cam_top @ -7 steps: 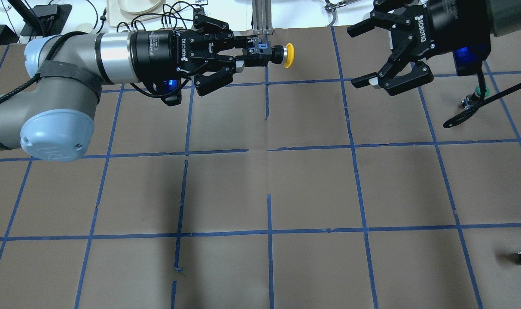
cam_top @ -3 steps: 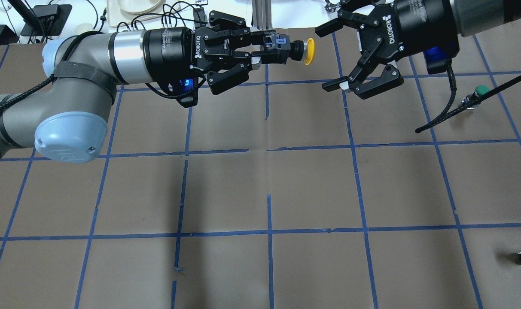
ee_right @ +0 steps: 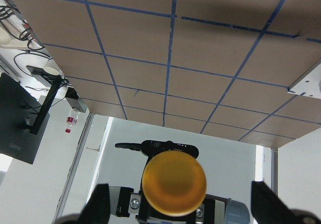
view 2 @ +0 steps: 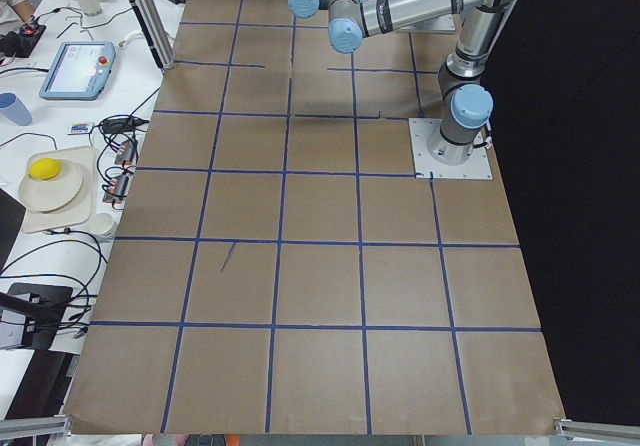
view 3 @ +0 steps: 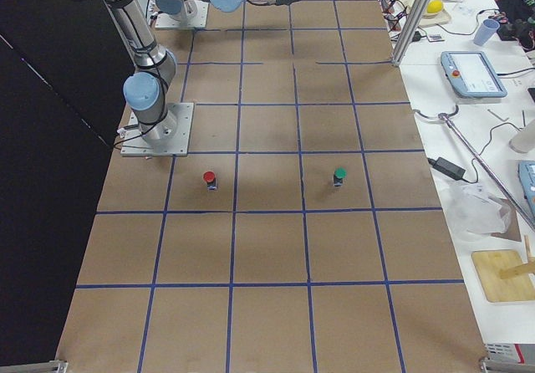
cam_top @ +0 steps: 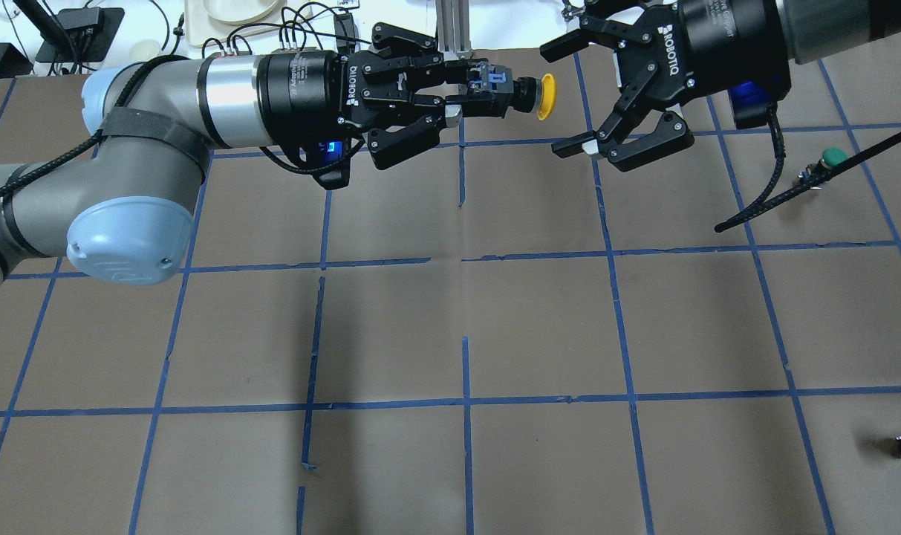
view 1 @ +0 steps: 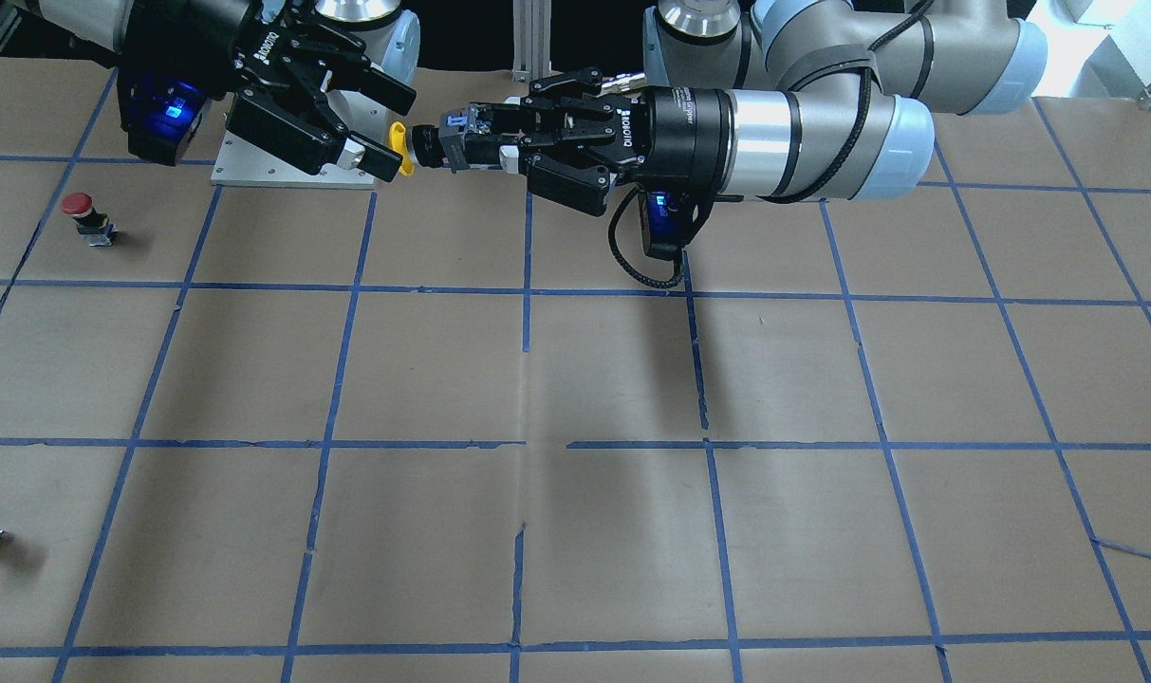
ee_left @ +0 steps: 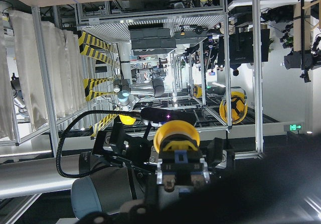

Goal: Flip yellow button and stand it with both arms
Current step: 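Bring the right gripper to the yellow cap held by the left gripper, then close the right gripper on the yellow cap and open the left gripper, then carry the button away with the right gripper while the left gripper withdraws, then lower the button cap-up beside the green button with the right gripper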

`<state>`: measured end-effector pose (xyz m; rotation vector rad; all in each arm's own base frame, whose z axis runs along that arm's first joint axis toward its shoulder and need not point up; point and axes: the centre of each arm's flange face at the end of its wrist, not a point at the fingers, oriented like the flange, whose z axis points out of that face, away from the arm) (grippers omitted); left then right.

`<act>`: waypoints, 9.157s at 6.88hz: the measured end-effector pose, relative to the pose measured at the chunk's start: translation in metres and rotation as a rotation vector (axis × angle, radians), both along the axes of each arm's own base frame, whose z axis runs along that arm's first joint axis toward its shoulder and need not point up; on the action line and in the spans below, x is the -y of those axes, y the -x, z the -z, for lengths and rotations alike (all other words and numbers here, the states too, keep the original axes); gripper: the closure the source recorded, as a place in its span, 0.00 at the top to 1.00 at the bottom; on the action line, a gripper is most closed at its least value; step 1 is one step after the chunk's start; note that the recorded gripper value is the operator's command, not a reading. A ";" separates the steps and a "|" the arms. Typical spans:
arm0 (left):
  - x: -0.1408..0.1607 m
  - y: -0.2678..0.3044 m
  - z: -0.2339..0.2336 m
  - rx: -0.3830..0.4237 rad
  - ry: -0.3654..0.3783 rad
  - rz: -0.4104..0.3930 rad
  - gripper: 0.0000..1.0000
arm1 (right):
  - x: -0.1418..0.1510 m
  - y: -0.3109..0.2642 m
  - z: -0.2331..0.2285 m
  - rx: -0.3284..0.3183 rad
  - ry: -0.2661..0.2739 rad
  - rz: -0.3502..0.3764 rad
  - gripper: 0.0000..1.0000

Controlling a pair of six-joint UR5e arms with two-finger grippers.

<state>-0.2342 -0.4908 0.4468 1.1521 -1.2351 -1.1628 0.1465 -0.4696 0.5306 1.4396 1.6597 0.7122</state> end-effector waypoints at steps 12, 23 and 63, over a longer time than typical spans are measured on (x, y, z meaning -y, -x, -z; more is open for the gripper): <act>-0.003 0.003 -0.006 0.004 0.004 0.006 0.24 | 0.003 0.003 0.002 0.017 -0.023 0.017 0.19; 0.024 -0.007 -0.061 0.339 0.198 -0.044 0.88 | 0.017 0.088 0.026 -0.369 0.263 -0.140 0.09; -0.037 -0.087 -0.052 1.185 1.318 1.102 0.99 | 0.006 0.315 0.306 -1.616 0.037 -0.187 0.09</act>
